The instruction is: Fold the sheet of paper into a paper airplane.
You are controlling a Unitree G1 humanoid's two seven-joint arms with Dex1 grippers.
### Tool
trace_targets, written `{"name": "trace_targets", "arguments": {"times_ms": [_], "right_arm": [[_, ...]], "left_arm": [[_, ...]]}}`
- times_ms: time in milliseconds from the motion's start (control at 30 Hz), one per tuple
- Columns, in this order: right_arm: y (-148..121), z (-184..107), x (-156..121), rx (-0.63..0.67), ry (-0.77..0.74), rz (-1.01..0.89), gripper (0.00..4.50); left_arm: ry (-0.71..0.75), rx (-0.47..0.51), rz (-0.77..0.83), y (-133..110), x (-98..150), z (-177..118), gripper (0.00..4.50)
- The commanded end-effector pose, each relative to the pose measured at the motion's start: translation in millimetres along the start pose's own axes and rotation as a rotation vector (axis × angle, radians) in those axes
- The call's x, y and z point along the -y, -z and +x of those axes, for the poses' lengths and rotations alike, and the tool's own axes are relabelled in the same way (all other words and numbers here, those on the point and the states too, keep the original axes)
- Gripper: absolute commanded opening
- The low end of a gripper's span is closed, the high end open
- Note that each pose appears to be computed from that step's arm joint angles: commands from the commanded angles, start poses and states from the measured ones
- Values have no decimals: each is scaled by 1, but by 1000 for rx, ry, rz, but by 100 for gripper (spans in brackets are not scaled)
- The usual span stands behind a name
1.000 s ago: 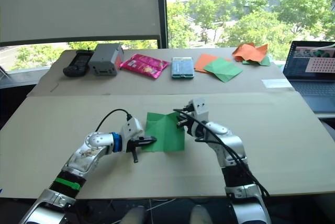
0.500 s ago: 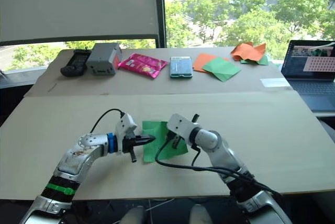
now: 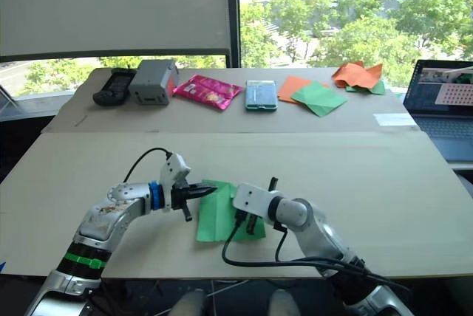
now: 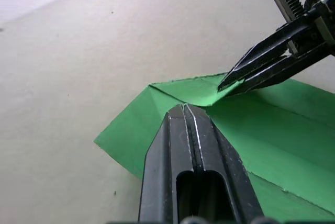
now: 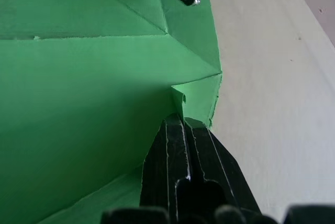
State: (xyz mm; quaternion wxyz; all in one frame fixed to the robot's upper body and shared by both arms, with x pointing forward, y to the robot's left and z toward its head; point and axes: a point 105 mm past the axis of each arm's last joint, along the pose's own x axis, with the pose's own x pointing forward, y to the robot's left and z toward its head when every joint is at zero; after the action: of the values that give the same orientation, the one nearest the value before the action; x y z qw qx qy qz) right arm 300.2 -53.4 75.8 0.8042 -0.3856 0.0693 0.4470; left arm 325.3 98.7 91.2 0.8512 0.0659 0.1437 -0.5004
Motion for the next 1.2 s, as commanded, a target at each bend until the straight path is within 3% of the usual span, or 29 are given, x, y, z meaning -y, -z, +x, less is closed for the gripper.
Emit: {"name": "trace_targets", "arguments": {"times_ms": [33,200,633,1000,1100,1200], "right_arm": [[-9,-1,1,9,9,-21,2],[-8,-1,-2,2,1,-22,2],[-8,-2,-7,-6,-6,-16,2],[-10,-2,-6,-4,-12,-18,2],[-11,-3,-4,2,-6,6,80],[-15,-5,0,24,5,42,191]], "left_arm": [[2,22,69,-16,-7,11,0],[8,-12,98,-13,-17,26,0],[82,-40,165,-6,-9,48,0],[89,-179,216,27,-9,57,0],[106,-201,224,34,-6,57,0],[110,-209,230,37,-6,57,0]]}}
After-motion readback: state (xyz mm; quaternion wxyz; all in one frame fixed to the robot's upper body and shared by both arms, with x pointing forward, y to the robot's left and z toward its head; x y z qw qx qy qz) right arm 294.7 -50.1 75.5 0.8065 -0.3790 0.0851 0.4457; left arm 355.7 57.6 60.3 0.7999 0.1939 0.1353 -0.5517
